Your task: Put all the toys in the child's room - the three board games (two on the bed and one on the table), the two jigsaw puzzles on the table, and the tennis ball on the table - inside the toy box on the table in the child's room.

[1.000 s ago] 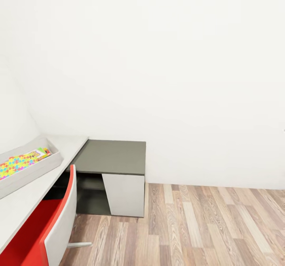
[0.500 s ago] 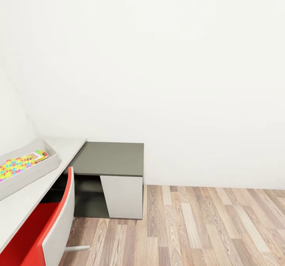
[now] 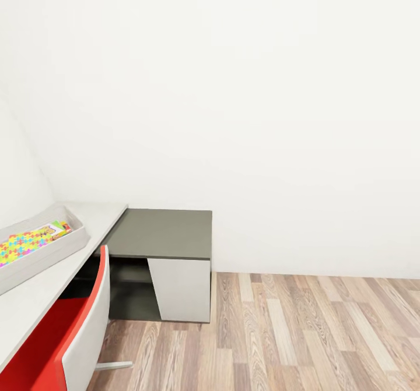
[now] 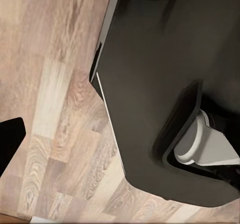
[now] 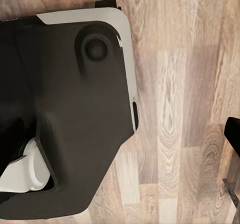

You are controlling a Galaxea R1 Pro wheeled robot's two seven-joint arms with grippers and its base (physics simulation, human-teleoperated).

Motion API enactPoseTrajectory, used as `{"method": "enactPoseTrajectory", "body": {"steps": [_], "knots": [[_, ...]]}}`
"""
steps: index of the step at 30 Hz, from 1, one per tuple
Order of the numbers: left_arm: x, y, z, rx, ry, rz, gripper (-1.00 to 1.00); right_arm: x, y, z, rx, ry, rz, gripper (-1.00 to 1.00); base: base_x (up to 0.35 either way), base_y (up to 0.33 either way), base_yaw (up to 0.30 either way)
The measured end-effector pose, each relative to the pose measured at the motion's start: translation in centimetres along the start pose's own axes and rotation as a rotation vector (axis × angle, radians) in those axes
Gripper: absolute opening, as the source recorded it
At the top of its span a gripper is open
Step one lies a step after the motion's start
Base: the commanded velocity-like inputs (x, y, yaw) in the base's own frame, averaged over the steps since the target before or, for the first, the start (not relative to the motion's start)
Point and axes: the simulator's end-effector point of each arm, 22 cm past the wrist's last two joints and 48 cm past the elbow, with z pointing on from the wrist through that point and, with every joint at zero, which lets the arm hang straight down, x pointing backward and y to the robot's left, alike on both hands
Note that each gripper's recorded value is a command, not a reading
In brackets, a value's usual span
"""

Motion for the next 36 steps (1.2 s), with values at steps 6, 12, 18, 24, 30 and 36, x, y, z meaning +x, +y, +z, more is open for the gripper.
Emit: {"method": "enactPoseTrajectory", "body": {"steps": [6,12,18,24,30,36], "knots": [[0.25,0.11,0.02,-0.002,0.003,0.001,1.00,0.09,0.00,0.02,0.000,0.001,0.000,1.00,0.000,0.000,0.000],[0.30,0.13,0.02,-0.002,0.004,0.001,1.00,0.08,0.01,0.02,0.000,0.000,-0.001,1.00,0.000,0.000,0.000],[0.32,0.13,0.02,-0.002,0.004,0.001,1.00,0.14,0.00,0.03,0.000,0.001,0.000,1.00,0.000,0.000,0.000],[0.32,0.14,0.02,-0.002,0.004,0.001,1.00,0.11,0.01,0.02,0.000,0.001,0.000,1.00,0.000,0.000,0.000],[0.32,0.15,0.02,-0.002,0.004,0.001,1.00,0.16,0.00,0.03,0.000,0.001,0.000,1.00,0.000,0.000,0.000],[0.32,0.15,0.02,-0.002,0.004,0.001,1.00,0.11,-0.01,0.02,0.001,0.001,-0.002,1.00,0.000,0.000,0.000]]}}
